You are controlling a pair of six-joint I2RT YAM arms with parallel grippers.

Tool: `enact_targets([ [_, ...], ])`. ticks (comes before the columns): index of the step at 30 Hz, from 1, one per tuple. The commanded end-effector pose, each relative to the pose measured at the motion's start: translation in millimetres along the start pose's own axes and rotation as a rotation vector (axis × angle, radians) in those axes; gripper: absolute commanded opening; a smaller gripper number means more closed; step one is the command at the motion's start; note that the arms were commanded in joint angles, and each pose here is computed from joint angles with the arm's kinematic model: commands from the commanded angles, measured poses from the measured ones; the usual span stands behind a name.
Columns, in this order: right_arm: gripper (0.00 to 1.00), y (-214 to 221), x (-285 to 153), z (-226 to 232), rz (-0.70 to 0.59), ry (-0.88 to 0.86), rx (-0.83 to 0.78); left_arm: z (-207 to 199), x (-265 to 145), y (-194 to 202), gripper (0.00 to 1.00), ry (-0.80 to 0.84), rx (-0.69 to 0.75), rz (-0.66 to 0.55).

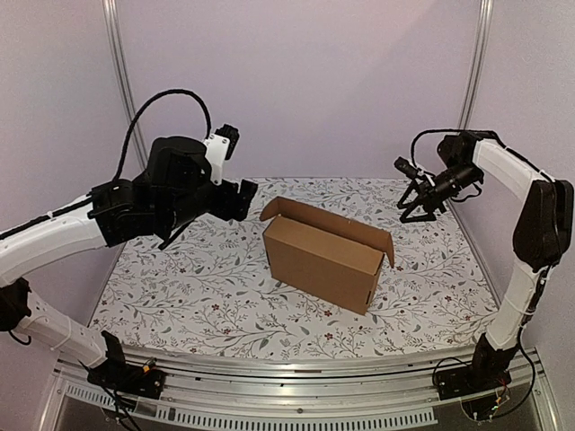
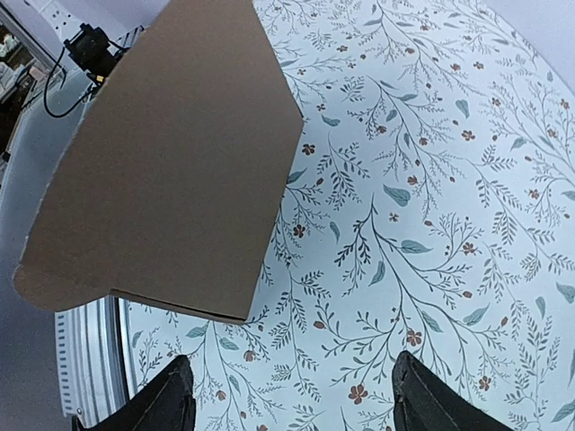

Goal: Fold the paper box

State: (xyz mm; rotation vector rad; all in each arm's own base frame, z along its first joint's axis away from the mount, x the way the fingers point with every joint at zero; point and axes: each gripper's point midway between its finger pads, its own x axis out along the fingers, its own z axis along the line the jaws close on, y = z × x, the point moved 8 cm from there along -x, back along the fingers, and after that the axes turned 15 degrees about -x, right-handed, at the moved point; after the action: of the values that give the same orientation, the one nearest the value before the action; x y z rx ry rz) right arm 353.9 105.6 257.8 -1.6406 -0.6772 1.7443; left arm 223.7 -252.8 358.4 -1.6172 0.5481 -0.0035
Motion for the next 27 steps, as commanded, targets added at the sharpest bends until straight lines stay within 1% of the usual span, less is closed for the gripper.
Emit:
enact_targets([
  [1,0.76,-8.4,-14.8,68.8,-0.049,-0.214,0.027,1.9,18.5,24.1,0.89,0.097,0.064,0.233],
  [5,0.80,-15.7,-17.5,78.4,-0.109,-0.236,0.004,-3.1,41.1,28.2,0.89,0.173,0.072,0.341],
  [7,0.81,-20.9,-17.7,79.7,-0.125,-0.235,-0.007,-6.8,51.8,28.6,0.89,0.170,0.089,0.361],
  [8,0.93,-25.4,-18.7,79.5,-0.132,-0.226,-0.013,-7.9,57.8,29.4,0.89,0.159,0.097,0.370],
  [9,0.98,-31.5,-20.9,77.7,-0.134,-0.198,-0.025,-7.6,64.0,30.3,0.88,0.147,0.102,0.383],
  [11,0.99,-47.2,-27.6,76.5,-0.126,-0.116,-0.037,-4.8,76.3,31.6,0.86,0.114,0.096,0.408],
  [13,0.99,-66.0,-30.1,80.1,-0.095,-0.006,-0.099,-2.7,84.9,33.7,0.83,0.095,0.085,0.425],
  [14,0.99,-80.1,-33.8,91.3,-0.090,0.057,-0.167,-1.0,88.1,35.1,0.81,0.086,0.077,0.430],
  [15,0.99,-88.8,-30.3,97.1,-0.086,0.097,-0.184,0.3,90.3,36.5,0.80,0.084,0.067,0.434],
  [16,0.99,-100.9,-28.3,108.6,-0.100,0.138,-0.236,1.4,91.8,38.7,0.78,0.088,0.057,0.441],
  [18,0.99,-123.0,-26.4,137.1,-0.121,0.142,-0.314,4.1,93.9,41.6,0.72,0.109,0.033,0.449],
  [19,0.95,-133.4,-22.8,143.3,-0.122,0.120,-0.333,4.6,94.3,43.0,0.70,0.124,0.021,0.452],
  [20,0.83,-141.5,-17.0,146.8,-0.116,0.096,-0.333,5.6,94.2,43.4,0.68,0.137,0.011,0.453],
  [22,0.58,-151.9,7.8,146.9,-0.049,0.073,-0.349,8.3,94.1,43.9,0.65,0.157,-0.006,0.454],
  [23,0.51,-155.0,23.3,147.2,0.005,0.077,-0.375,10.3,94.5,43.4,0.64,0.158,-0.014,0.454],
  [24,0.46,-156.4,42.6,145.6,0.060,0.079,-0.399,12.2,94.7,43.4,0.64,0.160,-0.019,0.456],
  [25,0.44,-157.5,59.7,149.4,0.122,0.094,-0.442,14.3,94.9,43.0,0.63,0.161,-0.024,0.456],
  [27,0.41,-157.0,89.5,148.3,0.210,0.144,-0.504,18.2,96.4,43.1,0.62,0.159,-0.036,0.462],
])
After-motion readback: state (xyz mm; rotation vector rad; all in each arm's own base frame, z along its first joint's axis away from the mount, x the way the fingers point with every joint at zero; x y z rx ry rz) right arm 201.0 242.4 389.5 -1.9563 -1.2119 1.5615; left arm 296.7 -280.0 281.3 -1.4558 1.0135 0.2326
